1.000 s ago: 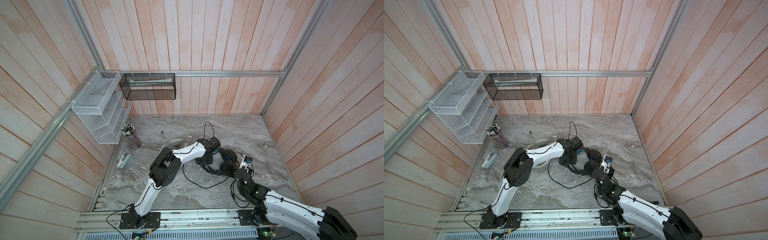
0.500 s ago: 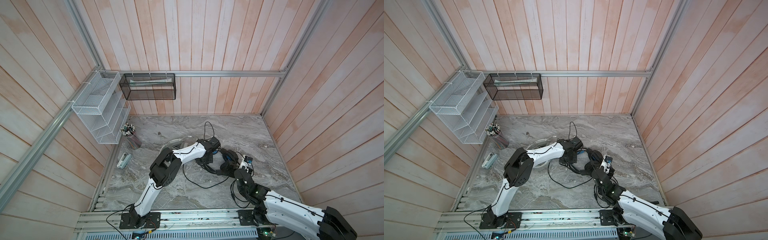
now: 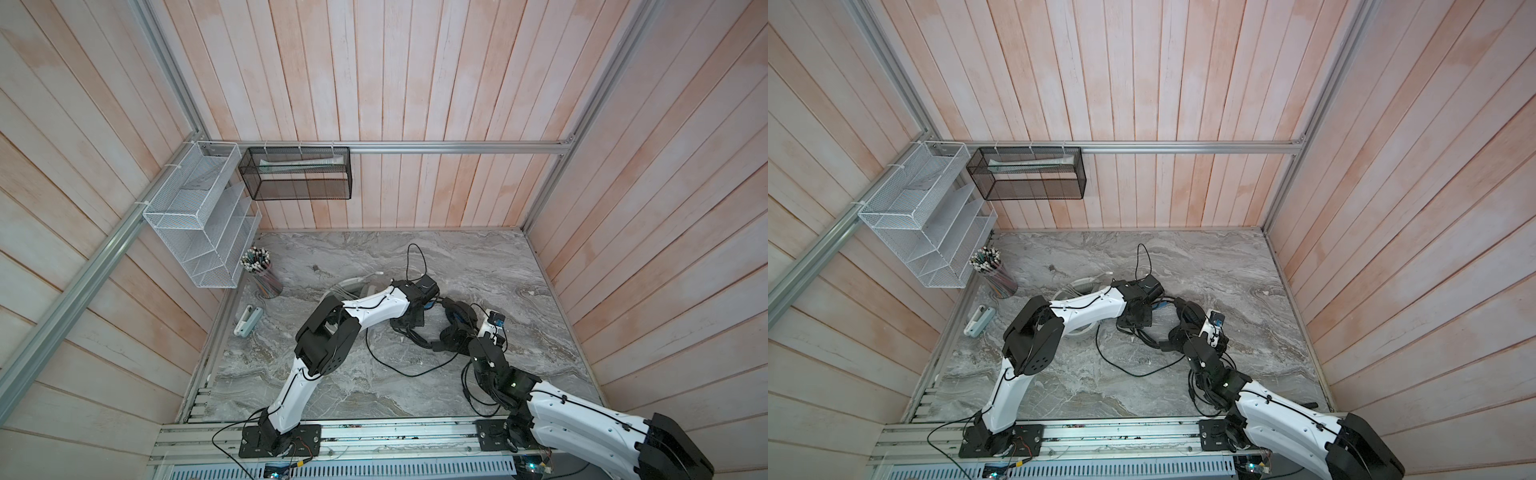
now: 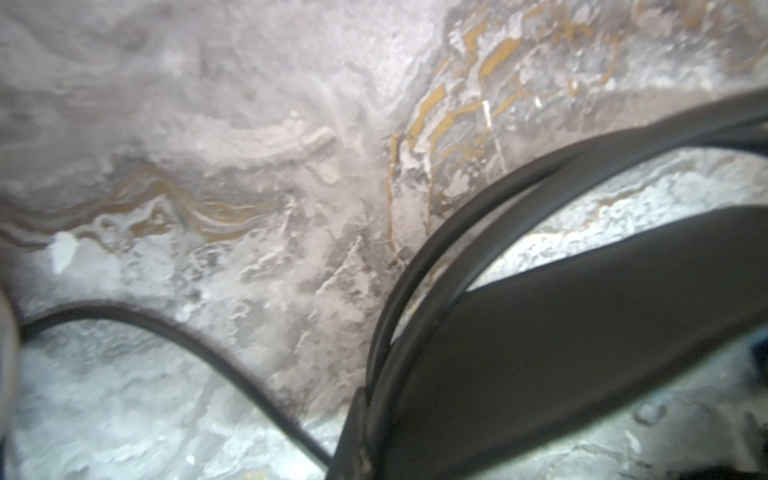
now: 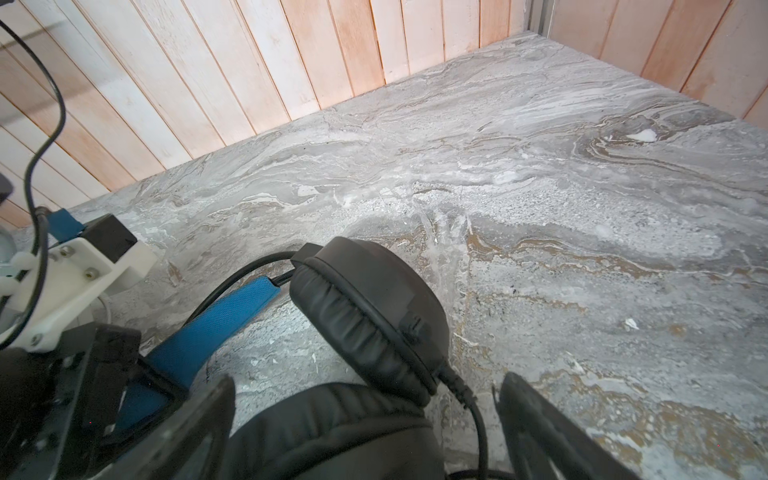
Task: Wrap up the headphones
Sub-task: 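Lift the black headset with the left gripper while the right gripper withdraws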
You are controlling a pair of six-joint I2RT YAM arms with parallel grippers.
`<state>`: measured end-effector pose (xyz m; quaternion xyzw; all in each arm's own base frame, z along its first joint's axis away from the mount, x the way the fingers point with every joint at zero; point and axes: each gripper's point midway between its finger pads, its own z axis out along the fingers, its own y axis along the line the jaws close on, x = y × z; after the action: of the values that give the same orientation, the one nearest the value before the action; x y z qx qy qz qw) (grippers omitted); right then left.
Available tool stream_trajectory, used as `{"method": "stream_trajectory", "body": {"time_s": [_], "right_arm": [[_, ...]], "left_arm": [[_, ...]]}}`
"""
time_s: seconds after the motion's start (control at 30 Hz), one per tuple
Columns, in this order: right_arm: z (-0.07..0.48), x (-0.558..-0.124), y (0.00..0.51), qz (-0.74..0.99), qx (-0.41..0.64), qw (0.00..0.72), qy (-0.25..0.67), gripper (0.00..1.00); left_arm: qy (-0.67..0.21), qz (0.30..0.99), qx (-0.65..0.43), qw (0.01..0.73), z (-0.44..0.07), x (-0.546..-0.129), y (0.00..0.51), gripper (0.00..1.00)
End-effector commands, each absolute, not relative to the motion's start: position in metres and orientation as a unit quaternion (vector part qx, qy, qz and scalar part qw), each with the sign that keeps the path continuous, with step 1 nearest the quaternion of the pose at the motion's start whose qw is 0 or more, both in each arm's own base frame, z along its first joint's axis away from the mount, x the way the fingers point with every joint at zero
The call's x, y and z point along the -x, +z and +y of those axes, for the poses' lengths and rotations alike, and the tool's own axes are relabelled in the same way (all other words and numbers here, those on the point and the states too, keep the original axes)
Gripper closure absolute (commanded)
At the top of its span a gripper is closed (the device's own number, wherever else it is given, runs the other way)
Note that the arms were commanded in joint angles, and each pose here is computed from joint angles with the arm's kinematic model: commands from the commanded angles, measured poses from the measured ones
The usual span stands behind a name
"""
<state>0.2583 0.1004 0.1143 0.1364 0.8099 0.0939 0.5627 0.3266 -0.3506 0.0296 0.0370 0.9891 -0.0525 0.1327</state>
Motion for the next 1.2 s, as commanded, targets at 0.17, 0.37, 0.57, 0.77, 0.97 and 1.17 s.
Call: {"method": "stream_trajectory", "body": {"time_s": [0.17,0.37,0.57,0.77,0.97,1.17], "right_arm": [[0.106,-0.257,0.127,0.803,-0.119,0.572,0.119,0.00],[0.105,-0.252,0.166,0.777,-0.125,0.596,0.159,0.00],[0.101,-0.244,0.225,0.739,-0.123,0.632,0.199,0.00],[0.102,-0.226,0.300,0.690,-0.092,0.668,0.261,0.00],[0.114,-0.202,0.376,0.647,-0.008,0.697,0.309,0.00],[0.139,-0.189,0.398,0.635,0.079,0.693,0.333,0.00]], "left_arm": [[-0.150,0.944,-0.067,0.286,-0.370,-0.361,0.149,1.00],[-0.163,0.917,-0.063,0.358,-0.365,-0.375,0.214,1.00],[-0.147,0.894,-0.040,0.421,-0.339,-0.377,0.277,1.00],[-0.154,0.857,-0.024,0.491,-0.305,-0.372,0.346,1.00],[-0.125,0.830,0.026,0.543,-0.253,-0.359,0.397,1.00],[-0.168,0.804,0.066,0.567,-0.211,-0.331,0.438,1.00]]}}
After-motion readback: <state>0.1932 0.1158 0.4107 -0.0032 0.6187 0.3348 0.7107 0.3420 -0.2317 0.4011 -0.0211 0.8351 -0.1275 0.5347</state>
